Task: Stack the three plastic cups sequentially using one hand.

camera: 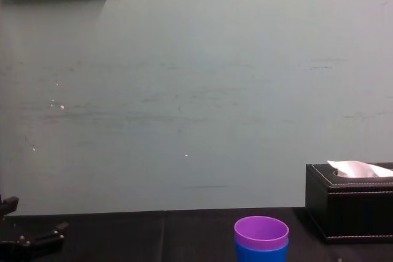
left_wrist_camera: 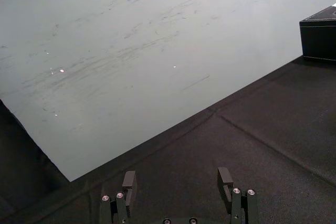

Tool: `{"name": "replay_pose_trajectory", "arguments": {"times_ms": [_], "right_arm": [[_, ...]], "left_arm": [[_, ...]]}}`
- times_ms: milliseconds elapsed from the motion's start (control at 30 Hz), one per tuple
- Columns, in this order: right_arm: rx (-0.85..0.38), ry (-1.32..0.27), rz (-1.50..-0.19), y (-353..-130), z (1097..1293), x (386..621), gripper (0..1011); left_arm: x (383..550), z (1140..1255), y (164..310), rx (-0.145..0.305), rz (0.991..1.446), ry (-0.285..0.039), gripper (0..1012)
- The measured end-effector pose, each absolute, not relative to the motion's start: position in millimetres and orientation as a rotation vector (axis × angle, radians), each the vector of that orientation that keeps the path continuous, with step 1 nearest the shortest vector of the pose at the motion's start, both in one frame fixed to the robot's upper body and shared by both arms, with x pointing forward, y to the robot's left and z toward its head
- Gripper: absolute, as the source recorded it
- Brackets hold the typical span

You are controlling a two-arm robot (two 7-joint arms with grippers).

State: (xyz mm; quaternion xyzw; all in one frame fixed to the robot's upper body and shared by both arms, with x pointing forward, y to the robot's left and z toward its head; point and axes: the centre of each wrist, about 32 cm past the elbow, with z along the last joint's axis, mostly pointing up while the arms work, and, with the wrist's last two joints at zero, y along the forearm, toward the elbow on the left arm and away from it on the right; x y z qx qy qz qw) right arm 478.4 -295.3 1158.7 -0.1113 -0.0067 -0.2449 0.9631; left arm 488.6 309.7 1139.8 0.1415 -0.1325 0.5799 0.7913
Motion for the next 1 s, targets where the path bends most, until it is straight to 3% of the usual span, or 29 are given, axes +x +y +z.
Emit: {"name": "replay_pose_trajectory", "arguments": {"times_ms": [300, 1000], "right_arm": [[-0.251, 0.011, -0.467, -293.0, 1145.6, 473.5, 1000], [-0.247, 0.033, -0.427, -278.0, 1136.7, 476.5, 1000]], "left_arm": [[488.6, 1139.8, 309.7, 0.304, 1.248, -0.285, 1011], [488.6, 1139.8, 309.7, 0.305, 1.248, -0.285, 1011]]}}
